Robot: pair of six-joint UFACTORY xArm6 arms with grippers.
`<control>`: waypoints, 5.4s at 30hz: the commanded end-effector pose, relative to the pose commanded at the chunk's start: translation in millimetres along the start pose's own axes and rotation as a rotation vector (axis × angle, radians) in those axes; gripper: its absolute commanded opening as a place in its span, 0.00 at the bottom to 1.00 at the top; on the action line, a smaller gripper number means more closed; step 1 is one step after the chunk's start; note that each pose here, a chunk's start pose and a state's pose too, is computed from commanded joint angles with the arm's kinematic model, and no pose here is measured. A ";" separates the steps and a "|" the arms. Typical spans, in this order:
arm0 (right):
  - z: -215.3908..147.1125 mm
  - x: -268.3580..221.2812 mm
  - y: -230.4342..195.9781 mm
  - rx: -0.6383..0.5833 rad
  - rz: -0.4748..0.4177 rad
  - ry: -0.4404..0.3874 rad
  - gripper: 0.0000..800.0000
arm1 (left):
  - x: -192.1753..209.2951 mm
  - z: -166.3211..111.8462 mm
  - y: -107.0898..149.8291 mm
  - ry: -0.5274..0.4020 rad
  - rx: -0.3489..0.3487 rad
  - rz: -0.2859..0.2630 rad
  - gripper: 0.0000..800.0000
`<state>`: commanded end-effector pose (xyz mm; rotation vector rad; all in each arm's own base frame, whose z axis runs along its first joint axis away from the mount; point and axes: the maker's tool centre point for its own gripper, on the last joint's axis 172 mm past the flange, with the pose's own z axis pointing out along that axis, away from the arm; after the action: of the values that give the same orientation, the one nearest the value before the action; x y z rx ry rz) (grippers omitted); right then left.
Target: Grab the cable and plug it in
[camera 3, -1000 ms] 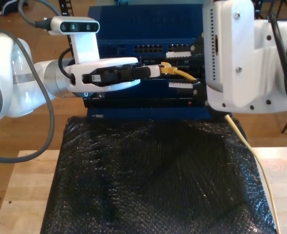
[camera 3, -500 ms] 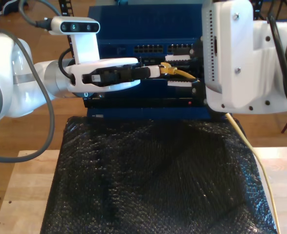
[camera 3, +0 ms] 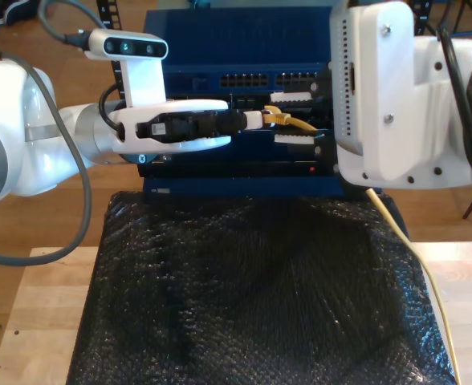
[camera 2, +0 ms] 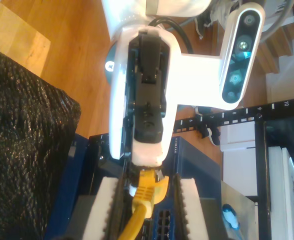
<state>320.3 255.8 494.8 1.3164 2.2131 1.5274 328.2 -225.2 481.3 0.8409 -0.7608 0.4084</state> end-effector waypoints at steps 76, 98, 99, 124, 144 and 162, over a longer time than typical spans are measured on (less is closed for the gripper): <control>3.4 3.6 -0.6 -0.004 0.003 0.008 0.07 | -4.3 2.7 8.2 0.004 -0.038 -0.013 0.01; 4.8 8.2 -3.2 0.003 0.000 0.019 0.00 | -5.6 4.1 14.1 0.012 -0.064 -0.013 0.56; 4.7 8.1 -2.8 0.002 0.000 0.019 0.00 | -5.7 3.8 13.7 0.013 -0.064 -0.014 0.60; 9.2 -6.7 14.5 -0.003 0.130 -0.015 0.00 | 32.3 -58.2 -22.6 0.059 0.292 0.106 1.00; -1.1 -135.3 -25.2 0.194 0.450 -0.241 0.00 | -6.4 -159.8 -18.6 -0.230 0.740 0.123 1.00; 7.3 -174.5 -62.8 0.373 0.618 -0.307 0.00 | -91.1 -203.5 28.7 -0.721 0.918 0.050 1.00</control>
<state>394.0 128.7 381.3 2.3335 2.0533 0.9533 339.0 -50.1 340.8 1.8910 -1.2835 0.5088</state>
